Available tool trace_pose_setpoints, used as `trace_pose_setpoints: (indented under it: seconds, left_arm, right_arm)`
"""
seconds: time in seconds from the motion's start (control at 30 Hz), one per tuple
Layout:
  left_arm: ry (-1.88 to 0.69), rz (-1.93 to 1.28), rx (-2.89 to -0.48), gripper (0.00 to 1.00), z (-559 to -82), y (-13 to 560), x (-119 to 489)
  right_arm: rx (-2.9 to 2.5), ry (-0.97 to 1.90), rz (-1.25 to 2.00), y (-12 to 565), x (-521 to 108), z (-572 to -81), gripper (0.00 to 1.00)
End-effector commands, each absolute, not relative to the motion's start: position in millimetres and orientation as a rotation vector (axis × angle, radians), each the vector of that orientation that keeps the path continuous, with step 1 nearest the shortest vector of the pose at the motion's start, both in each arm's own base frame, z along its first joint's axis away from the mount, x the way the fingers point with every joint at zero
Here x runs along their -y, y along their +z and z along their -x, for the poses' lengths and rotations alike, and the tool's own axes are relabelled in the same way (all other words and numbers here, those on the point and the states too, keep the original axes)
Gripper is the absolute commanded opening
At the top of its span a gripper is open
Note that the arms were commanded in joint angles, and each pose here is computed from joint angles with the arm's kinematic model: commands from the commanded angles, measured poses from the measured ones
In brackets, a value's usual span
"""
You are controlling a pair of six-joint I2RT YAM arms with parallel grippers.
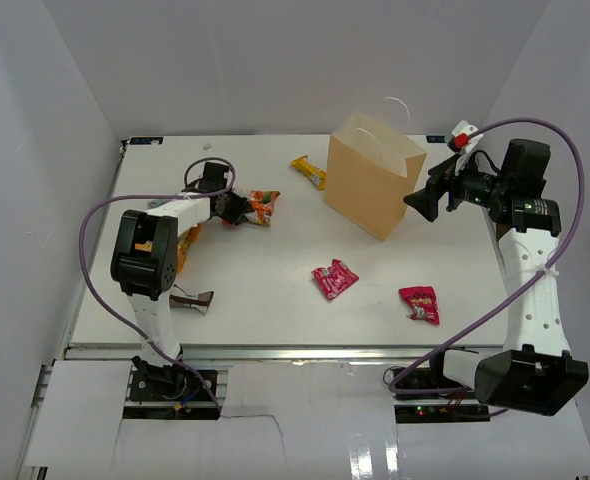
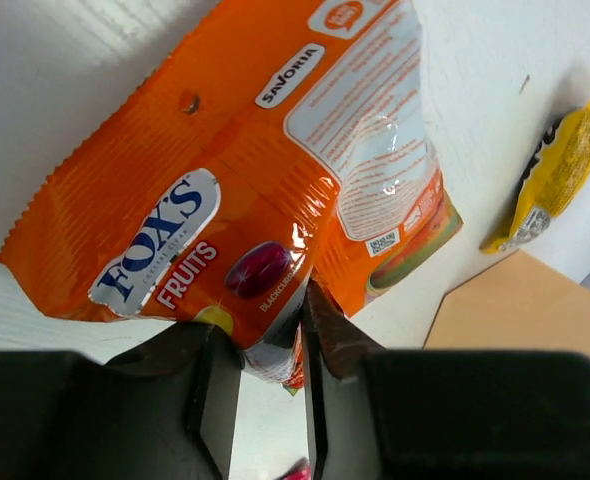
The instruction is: Place the snacks into the paper bag
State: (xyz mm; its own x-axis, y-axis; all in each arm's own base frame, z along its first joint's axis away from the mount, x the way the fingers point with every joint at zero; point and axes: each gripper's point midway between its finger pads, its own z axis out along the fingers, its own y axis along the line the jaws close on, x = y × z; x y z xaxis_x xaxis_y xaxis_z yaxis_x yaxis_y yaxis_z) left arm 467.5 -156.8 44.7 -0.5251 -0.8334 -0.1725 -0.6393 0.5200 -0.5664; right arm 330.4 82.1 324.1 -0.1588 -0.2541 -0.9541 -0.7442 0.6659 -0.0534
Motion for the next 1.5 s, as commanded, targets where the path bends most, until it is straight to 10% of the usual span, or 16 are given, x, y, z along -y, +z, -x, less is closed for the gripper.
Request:
trace_pose_setpoints:
  seconds: [0.0,0.43,0.7,1.47]
  left_arm:
    - [-0.668,1.005,-2.289,0.29,-472,79,154]
    - [-1.099,-0.166,-2.001,0.10,-379,216,221]
    - [-1.253,-0.518,-1.841,0.05,-302,256,283]
    - [-1.290,-0.710,-1.544,0.03,-276,359,330]
  right_arm:
    - [-1.577,0.545,0.999,336,-97,-303,0.98]
    - [-1.492,0.743,1.367,318,-185,-235,0.96]
    - [-1.763,0.920,0.916,331,-256,-268,0.97]
    - [-1.688,0.925,0.875,361,-239,-279,0.94]
